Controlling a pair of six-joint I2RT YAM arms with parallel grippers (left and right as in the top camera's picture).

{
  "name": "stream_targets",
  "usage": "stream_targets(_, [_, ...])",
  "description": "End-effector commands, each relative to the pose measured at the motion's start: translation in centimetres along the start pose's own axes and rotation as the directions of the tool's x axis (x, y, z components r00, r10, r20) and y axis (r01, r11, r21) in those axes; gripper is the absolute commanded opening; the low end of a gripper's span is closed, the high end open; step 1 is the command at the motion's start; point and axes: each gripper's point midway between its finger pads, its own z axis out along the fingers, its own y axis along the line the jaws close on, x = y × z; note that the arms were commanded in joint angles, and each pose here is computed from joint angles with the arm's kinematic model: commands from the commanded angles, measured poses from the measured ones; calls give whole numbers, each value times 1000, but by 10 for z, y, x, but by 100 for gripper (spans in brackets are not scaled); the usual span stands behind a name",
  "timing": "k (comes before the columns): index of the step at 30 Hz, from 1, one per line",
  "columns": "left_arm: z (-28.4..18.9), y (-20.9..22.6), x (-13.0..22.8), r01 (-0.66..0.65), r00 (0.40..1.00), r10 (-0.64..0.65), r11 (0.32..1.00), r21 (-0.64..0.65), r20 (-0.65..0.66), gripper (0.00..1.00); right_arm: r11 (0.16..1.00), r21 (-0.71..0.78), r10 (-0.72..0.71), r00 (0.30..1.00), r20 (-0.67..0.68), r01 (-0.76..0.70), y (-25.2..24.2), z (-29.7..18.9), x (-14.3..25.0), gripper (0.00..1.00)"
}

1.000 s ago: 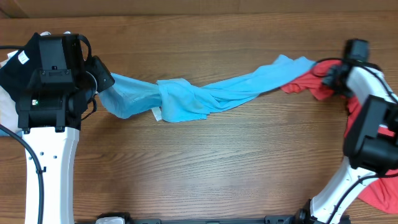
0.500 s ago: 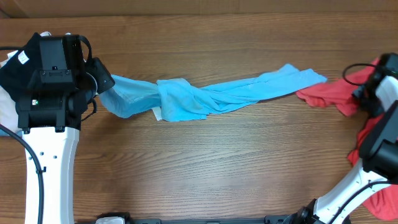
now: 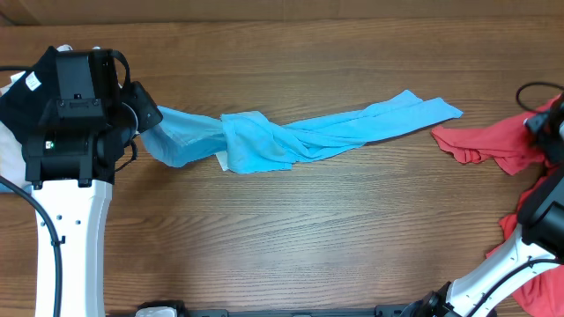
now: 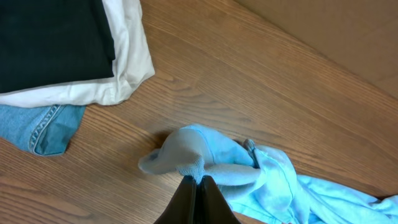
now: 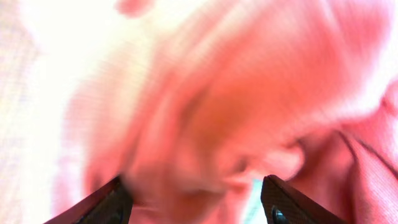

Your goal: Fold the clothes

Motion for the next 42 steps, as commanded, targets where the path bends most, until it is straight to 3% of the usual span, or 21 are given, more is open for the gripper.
stream_targets(1, [-3, 3, -6, 12, 1000, -12, 1000, -14, 24, 5, 982, -165, -90, 996, 0, 89, 43, -30, -14, 71])
stream_targets(6, [-3, 3, -6, 12, 1000, -11, 1000, -15, 23, 7, 882, -351, -352, 935, -45, 315, 90, -61, 20, 73])
stream_targets(9, [-3, 3, -6, 12, 1000, -11, 1000, -15, 23, 8, 784, -437, -524, 847, -87, 440, 110, -72, 65, 73])
stream_targets(15, [-3, 3, -6, 12, 1000, -11, 1000, -15, 24, 9, 634, -486, -736, 661, -143, 601, 127, -85, 149, 74])
stream_targets(18, [-3, 3, -6, 12, 1000, -11, 1000, -15, 23, 9, 590, -498, -782, 604, -156, 636, 134, -89, 180, 75])
stream_targets(25, [-3, 7, -1, 2, 1000, -2, 999, -34, 4, 9, 586, -501, -798, 560, -222, 637, 131, -86, 223, 74])
stream_targets(34, [30, 22, 35, -26, 985, 6, 993, -116, -173, 9, 540, -521, -829, 523, -196, 661, 139, -83, 250, 73])
stream_targets(37, [46, 24, 49, -36, 971, 4, 991, -131, -239, 8, 521, -532, -837, 523, -163, 668, 147, -82, 256, 68])
stream_targets(39, [56, 25, 56, -41, 961, 2, 990, -136, -276, 7, 522, -534, -832, 535, -147, 665, 153, -82, 256, 59])
stream_targets(42, [66, 27, 63, -51, 950, -1, 986, -156, -314, 5, 534, -535, -820, 556, -136, 655, 159, -82, 255, 14])
